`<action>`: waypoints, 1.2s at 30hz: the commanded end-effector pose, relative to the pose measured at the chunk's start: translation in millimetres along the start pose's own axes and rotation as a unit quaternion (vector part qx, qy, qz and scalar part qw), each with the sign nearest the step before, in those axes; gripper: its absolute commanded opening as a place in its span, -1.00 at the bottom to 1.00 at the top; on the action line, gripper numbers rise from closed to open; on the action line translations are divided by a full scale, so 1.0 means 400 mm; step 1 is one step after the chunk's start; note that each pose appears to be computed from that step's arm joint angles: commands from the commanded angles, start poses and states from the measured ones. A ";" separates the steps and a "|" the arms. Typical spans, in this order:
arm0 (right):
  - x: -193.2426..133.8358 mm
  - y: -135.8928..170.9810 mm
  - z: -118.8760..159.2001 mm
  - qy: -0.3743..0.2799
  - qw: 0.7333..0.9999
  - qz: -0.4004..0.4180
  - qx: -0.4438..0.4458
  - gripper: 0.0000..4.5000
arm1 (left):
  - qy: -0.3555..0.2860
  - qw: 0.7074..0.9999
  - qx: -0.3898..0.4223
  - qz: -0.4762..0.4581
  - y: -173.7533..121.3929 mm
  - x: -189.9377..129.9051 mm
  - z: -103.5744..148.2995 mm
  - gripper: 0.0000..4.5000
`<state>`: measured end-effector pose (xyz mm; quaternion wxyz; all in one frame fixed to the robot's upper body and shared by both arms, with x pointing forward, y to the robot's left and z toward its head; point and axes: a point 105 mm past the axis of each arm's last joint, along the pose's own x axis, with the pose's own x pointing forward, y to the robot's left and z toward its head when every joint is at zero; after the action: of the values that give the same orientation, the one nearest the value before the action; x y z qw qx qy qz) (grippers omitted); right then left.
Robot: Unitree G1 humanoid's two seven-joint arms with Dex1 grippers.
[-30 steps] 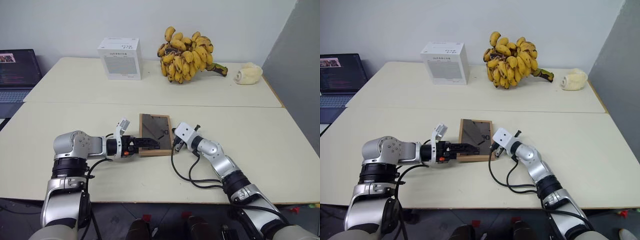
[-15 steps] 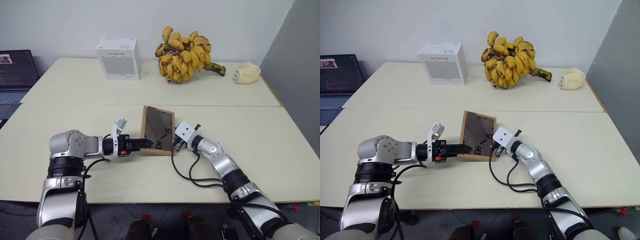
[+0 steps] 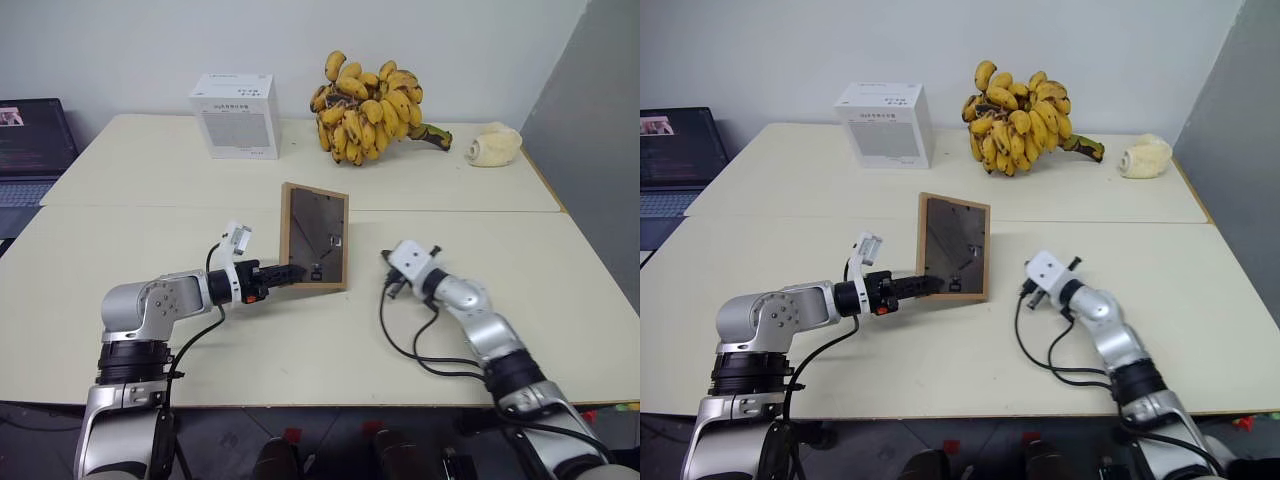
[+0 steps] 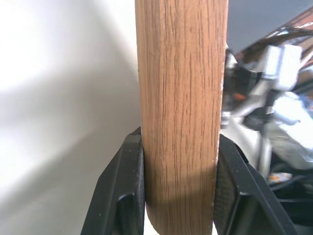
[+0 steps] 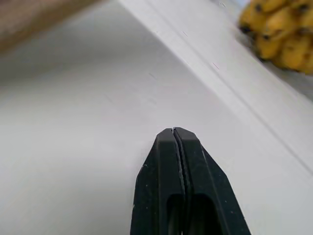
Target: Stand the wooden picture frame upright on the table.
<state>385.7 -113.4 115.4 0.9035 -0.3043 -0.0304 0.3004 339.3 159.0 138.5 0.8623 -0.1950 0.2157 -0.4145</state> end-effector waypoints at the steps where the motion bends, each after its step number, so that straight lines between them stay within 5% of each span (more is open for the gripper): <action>1: -0.065 -0.097 0.129 -0.074 0.996 -0.031 0.048 -0.80 | -0.076 0.993 0.090 -0.013 -0.064 -0.030 0.099 -0.44; 10: -0.101 -0.088 0.403 -0.208 0.959 0.044 0.188 0.02 | -0.082 0.985 0.143 -0.060 -0.166 -0.019 0.129 -0.44; 12: -0.092 -0.079 0.432 -0.221 0.951 0.054 0.208 0.02 | -0.076 0.983 0.149 -0.070 -0.182 -0.013 0.129 -0.44; 18: -0.065 -0.050 0.466 -0.229 0.946 0.076 0.219 0.02 | -0.058 0.982 0.159 -0.085 -0.203 0.001 0.115 -0.44; 25: -0.042 -0.029 0.491 -0.239 0.940 0.093 0.225 0.61 | -0.048 0.981 0.161 -0.102 -0.214 0.016 0.112 -0.44; 36: -0.028 -0.010 0.533 -0.257 0.932 0.101 0.233 0.61 | -0.044 0.983 0.152 -0.097 -0.176 0.080 0.122 -0.44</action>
<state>336.3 -15.4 276.8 0.8865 0.0031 -0.1300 0.4440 333.5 106.3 191.4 0.8467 -0.1181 0.1296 -0.5024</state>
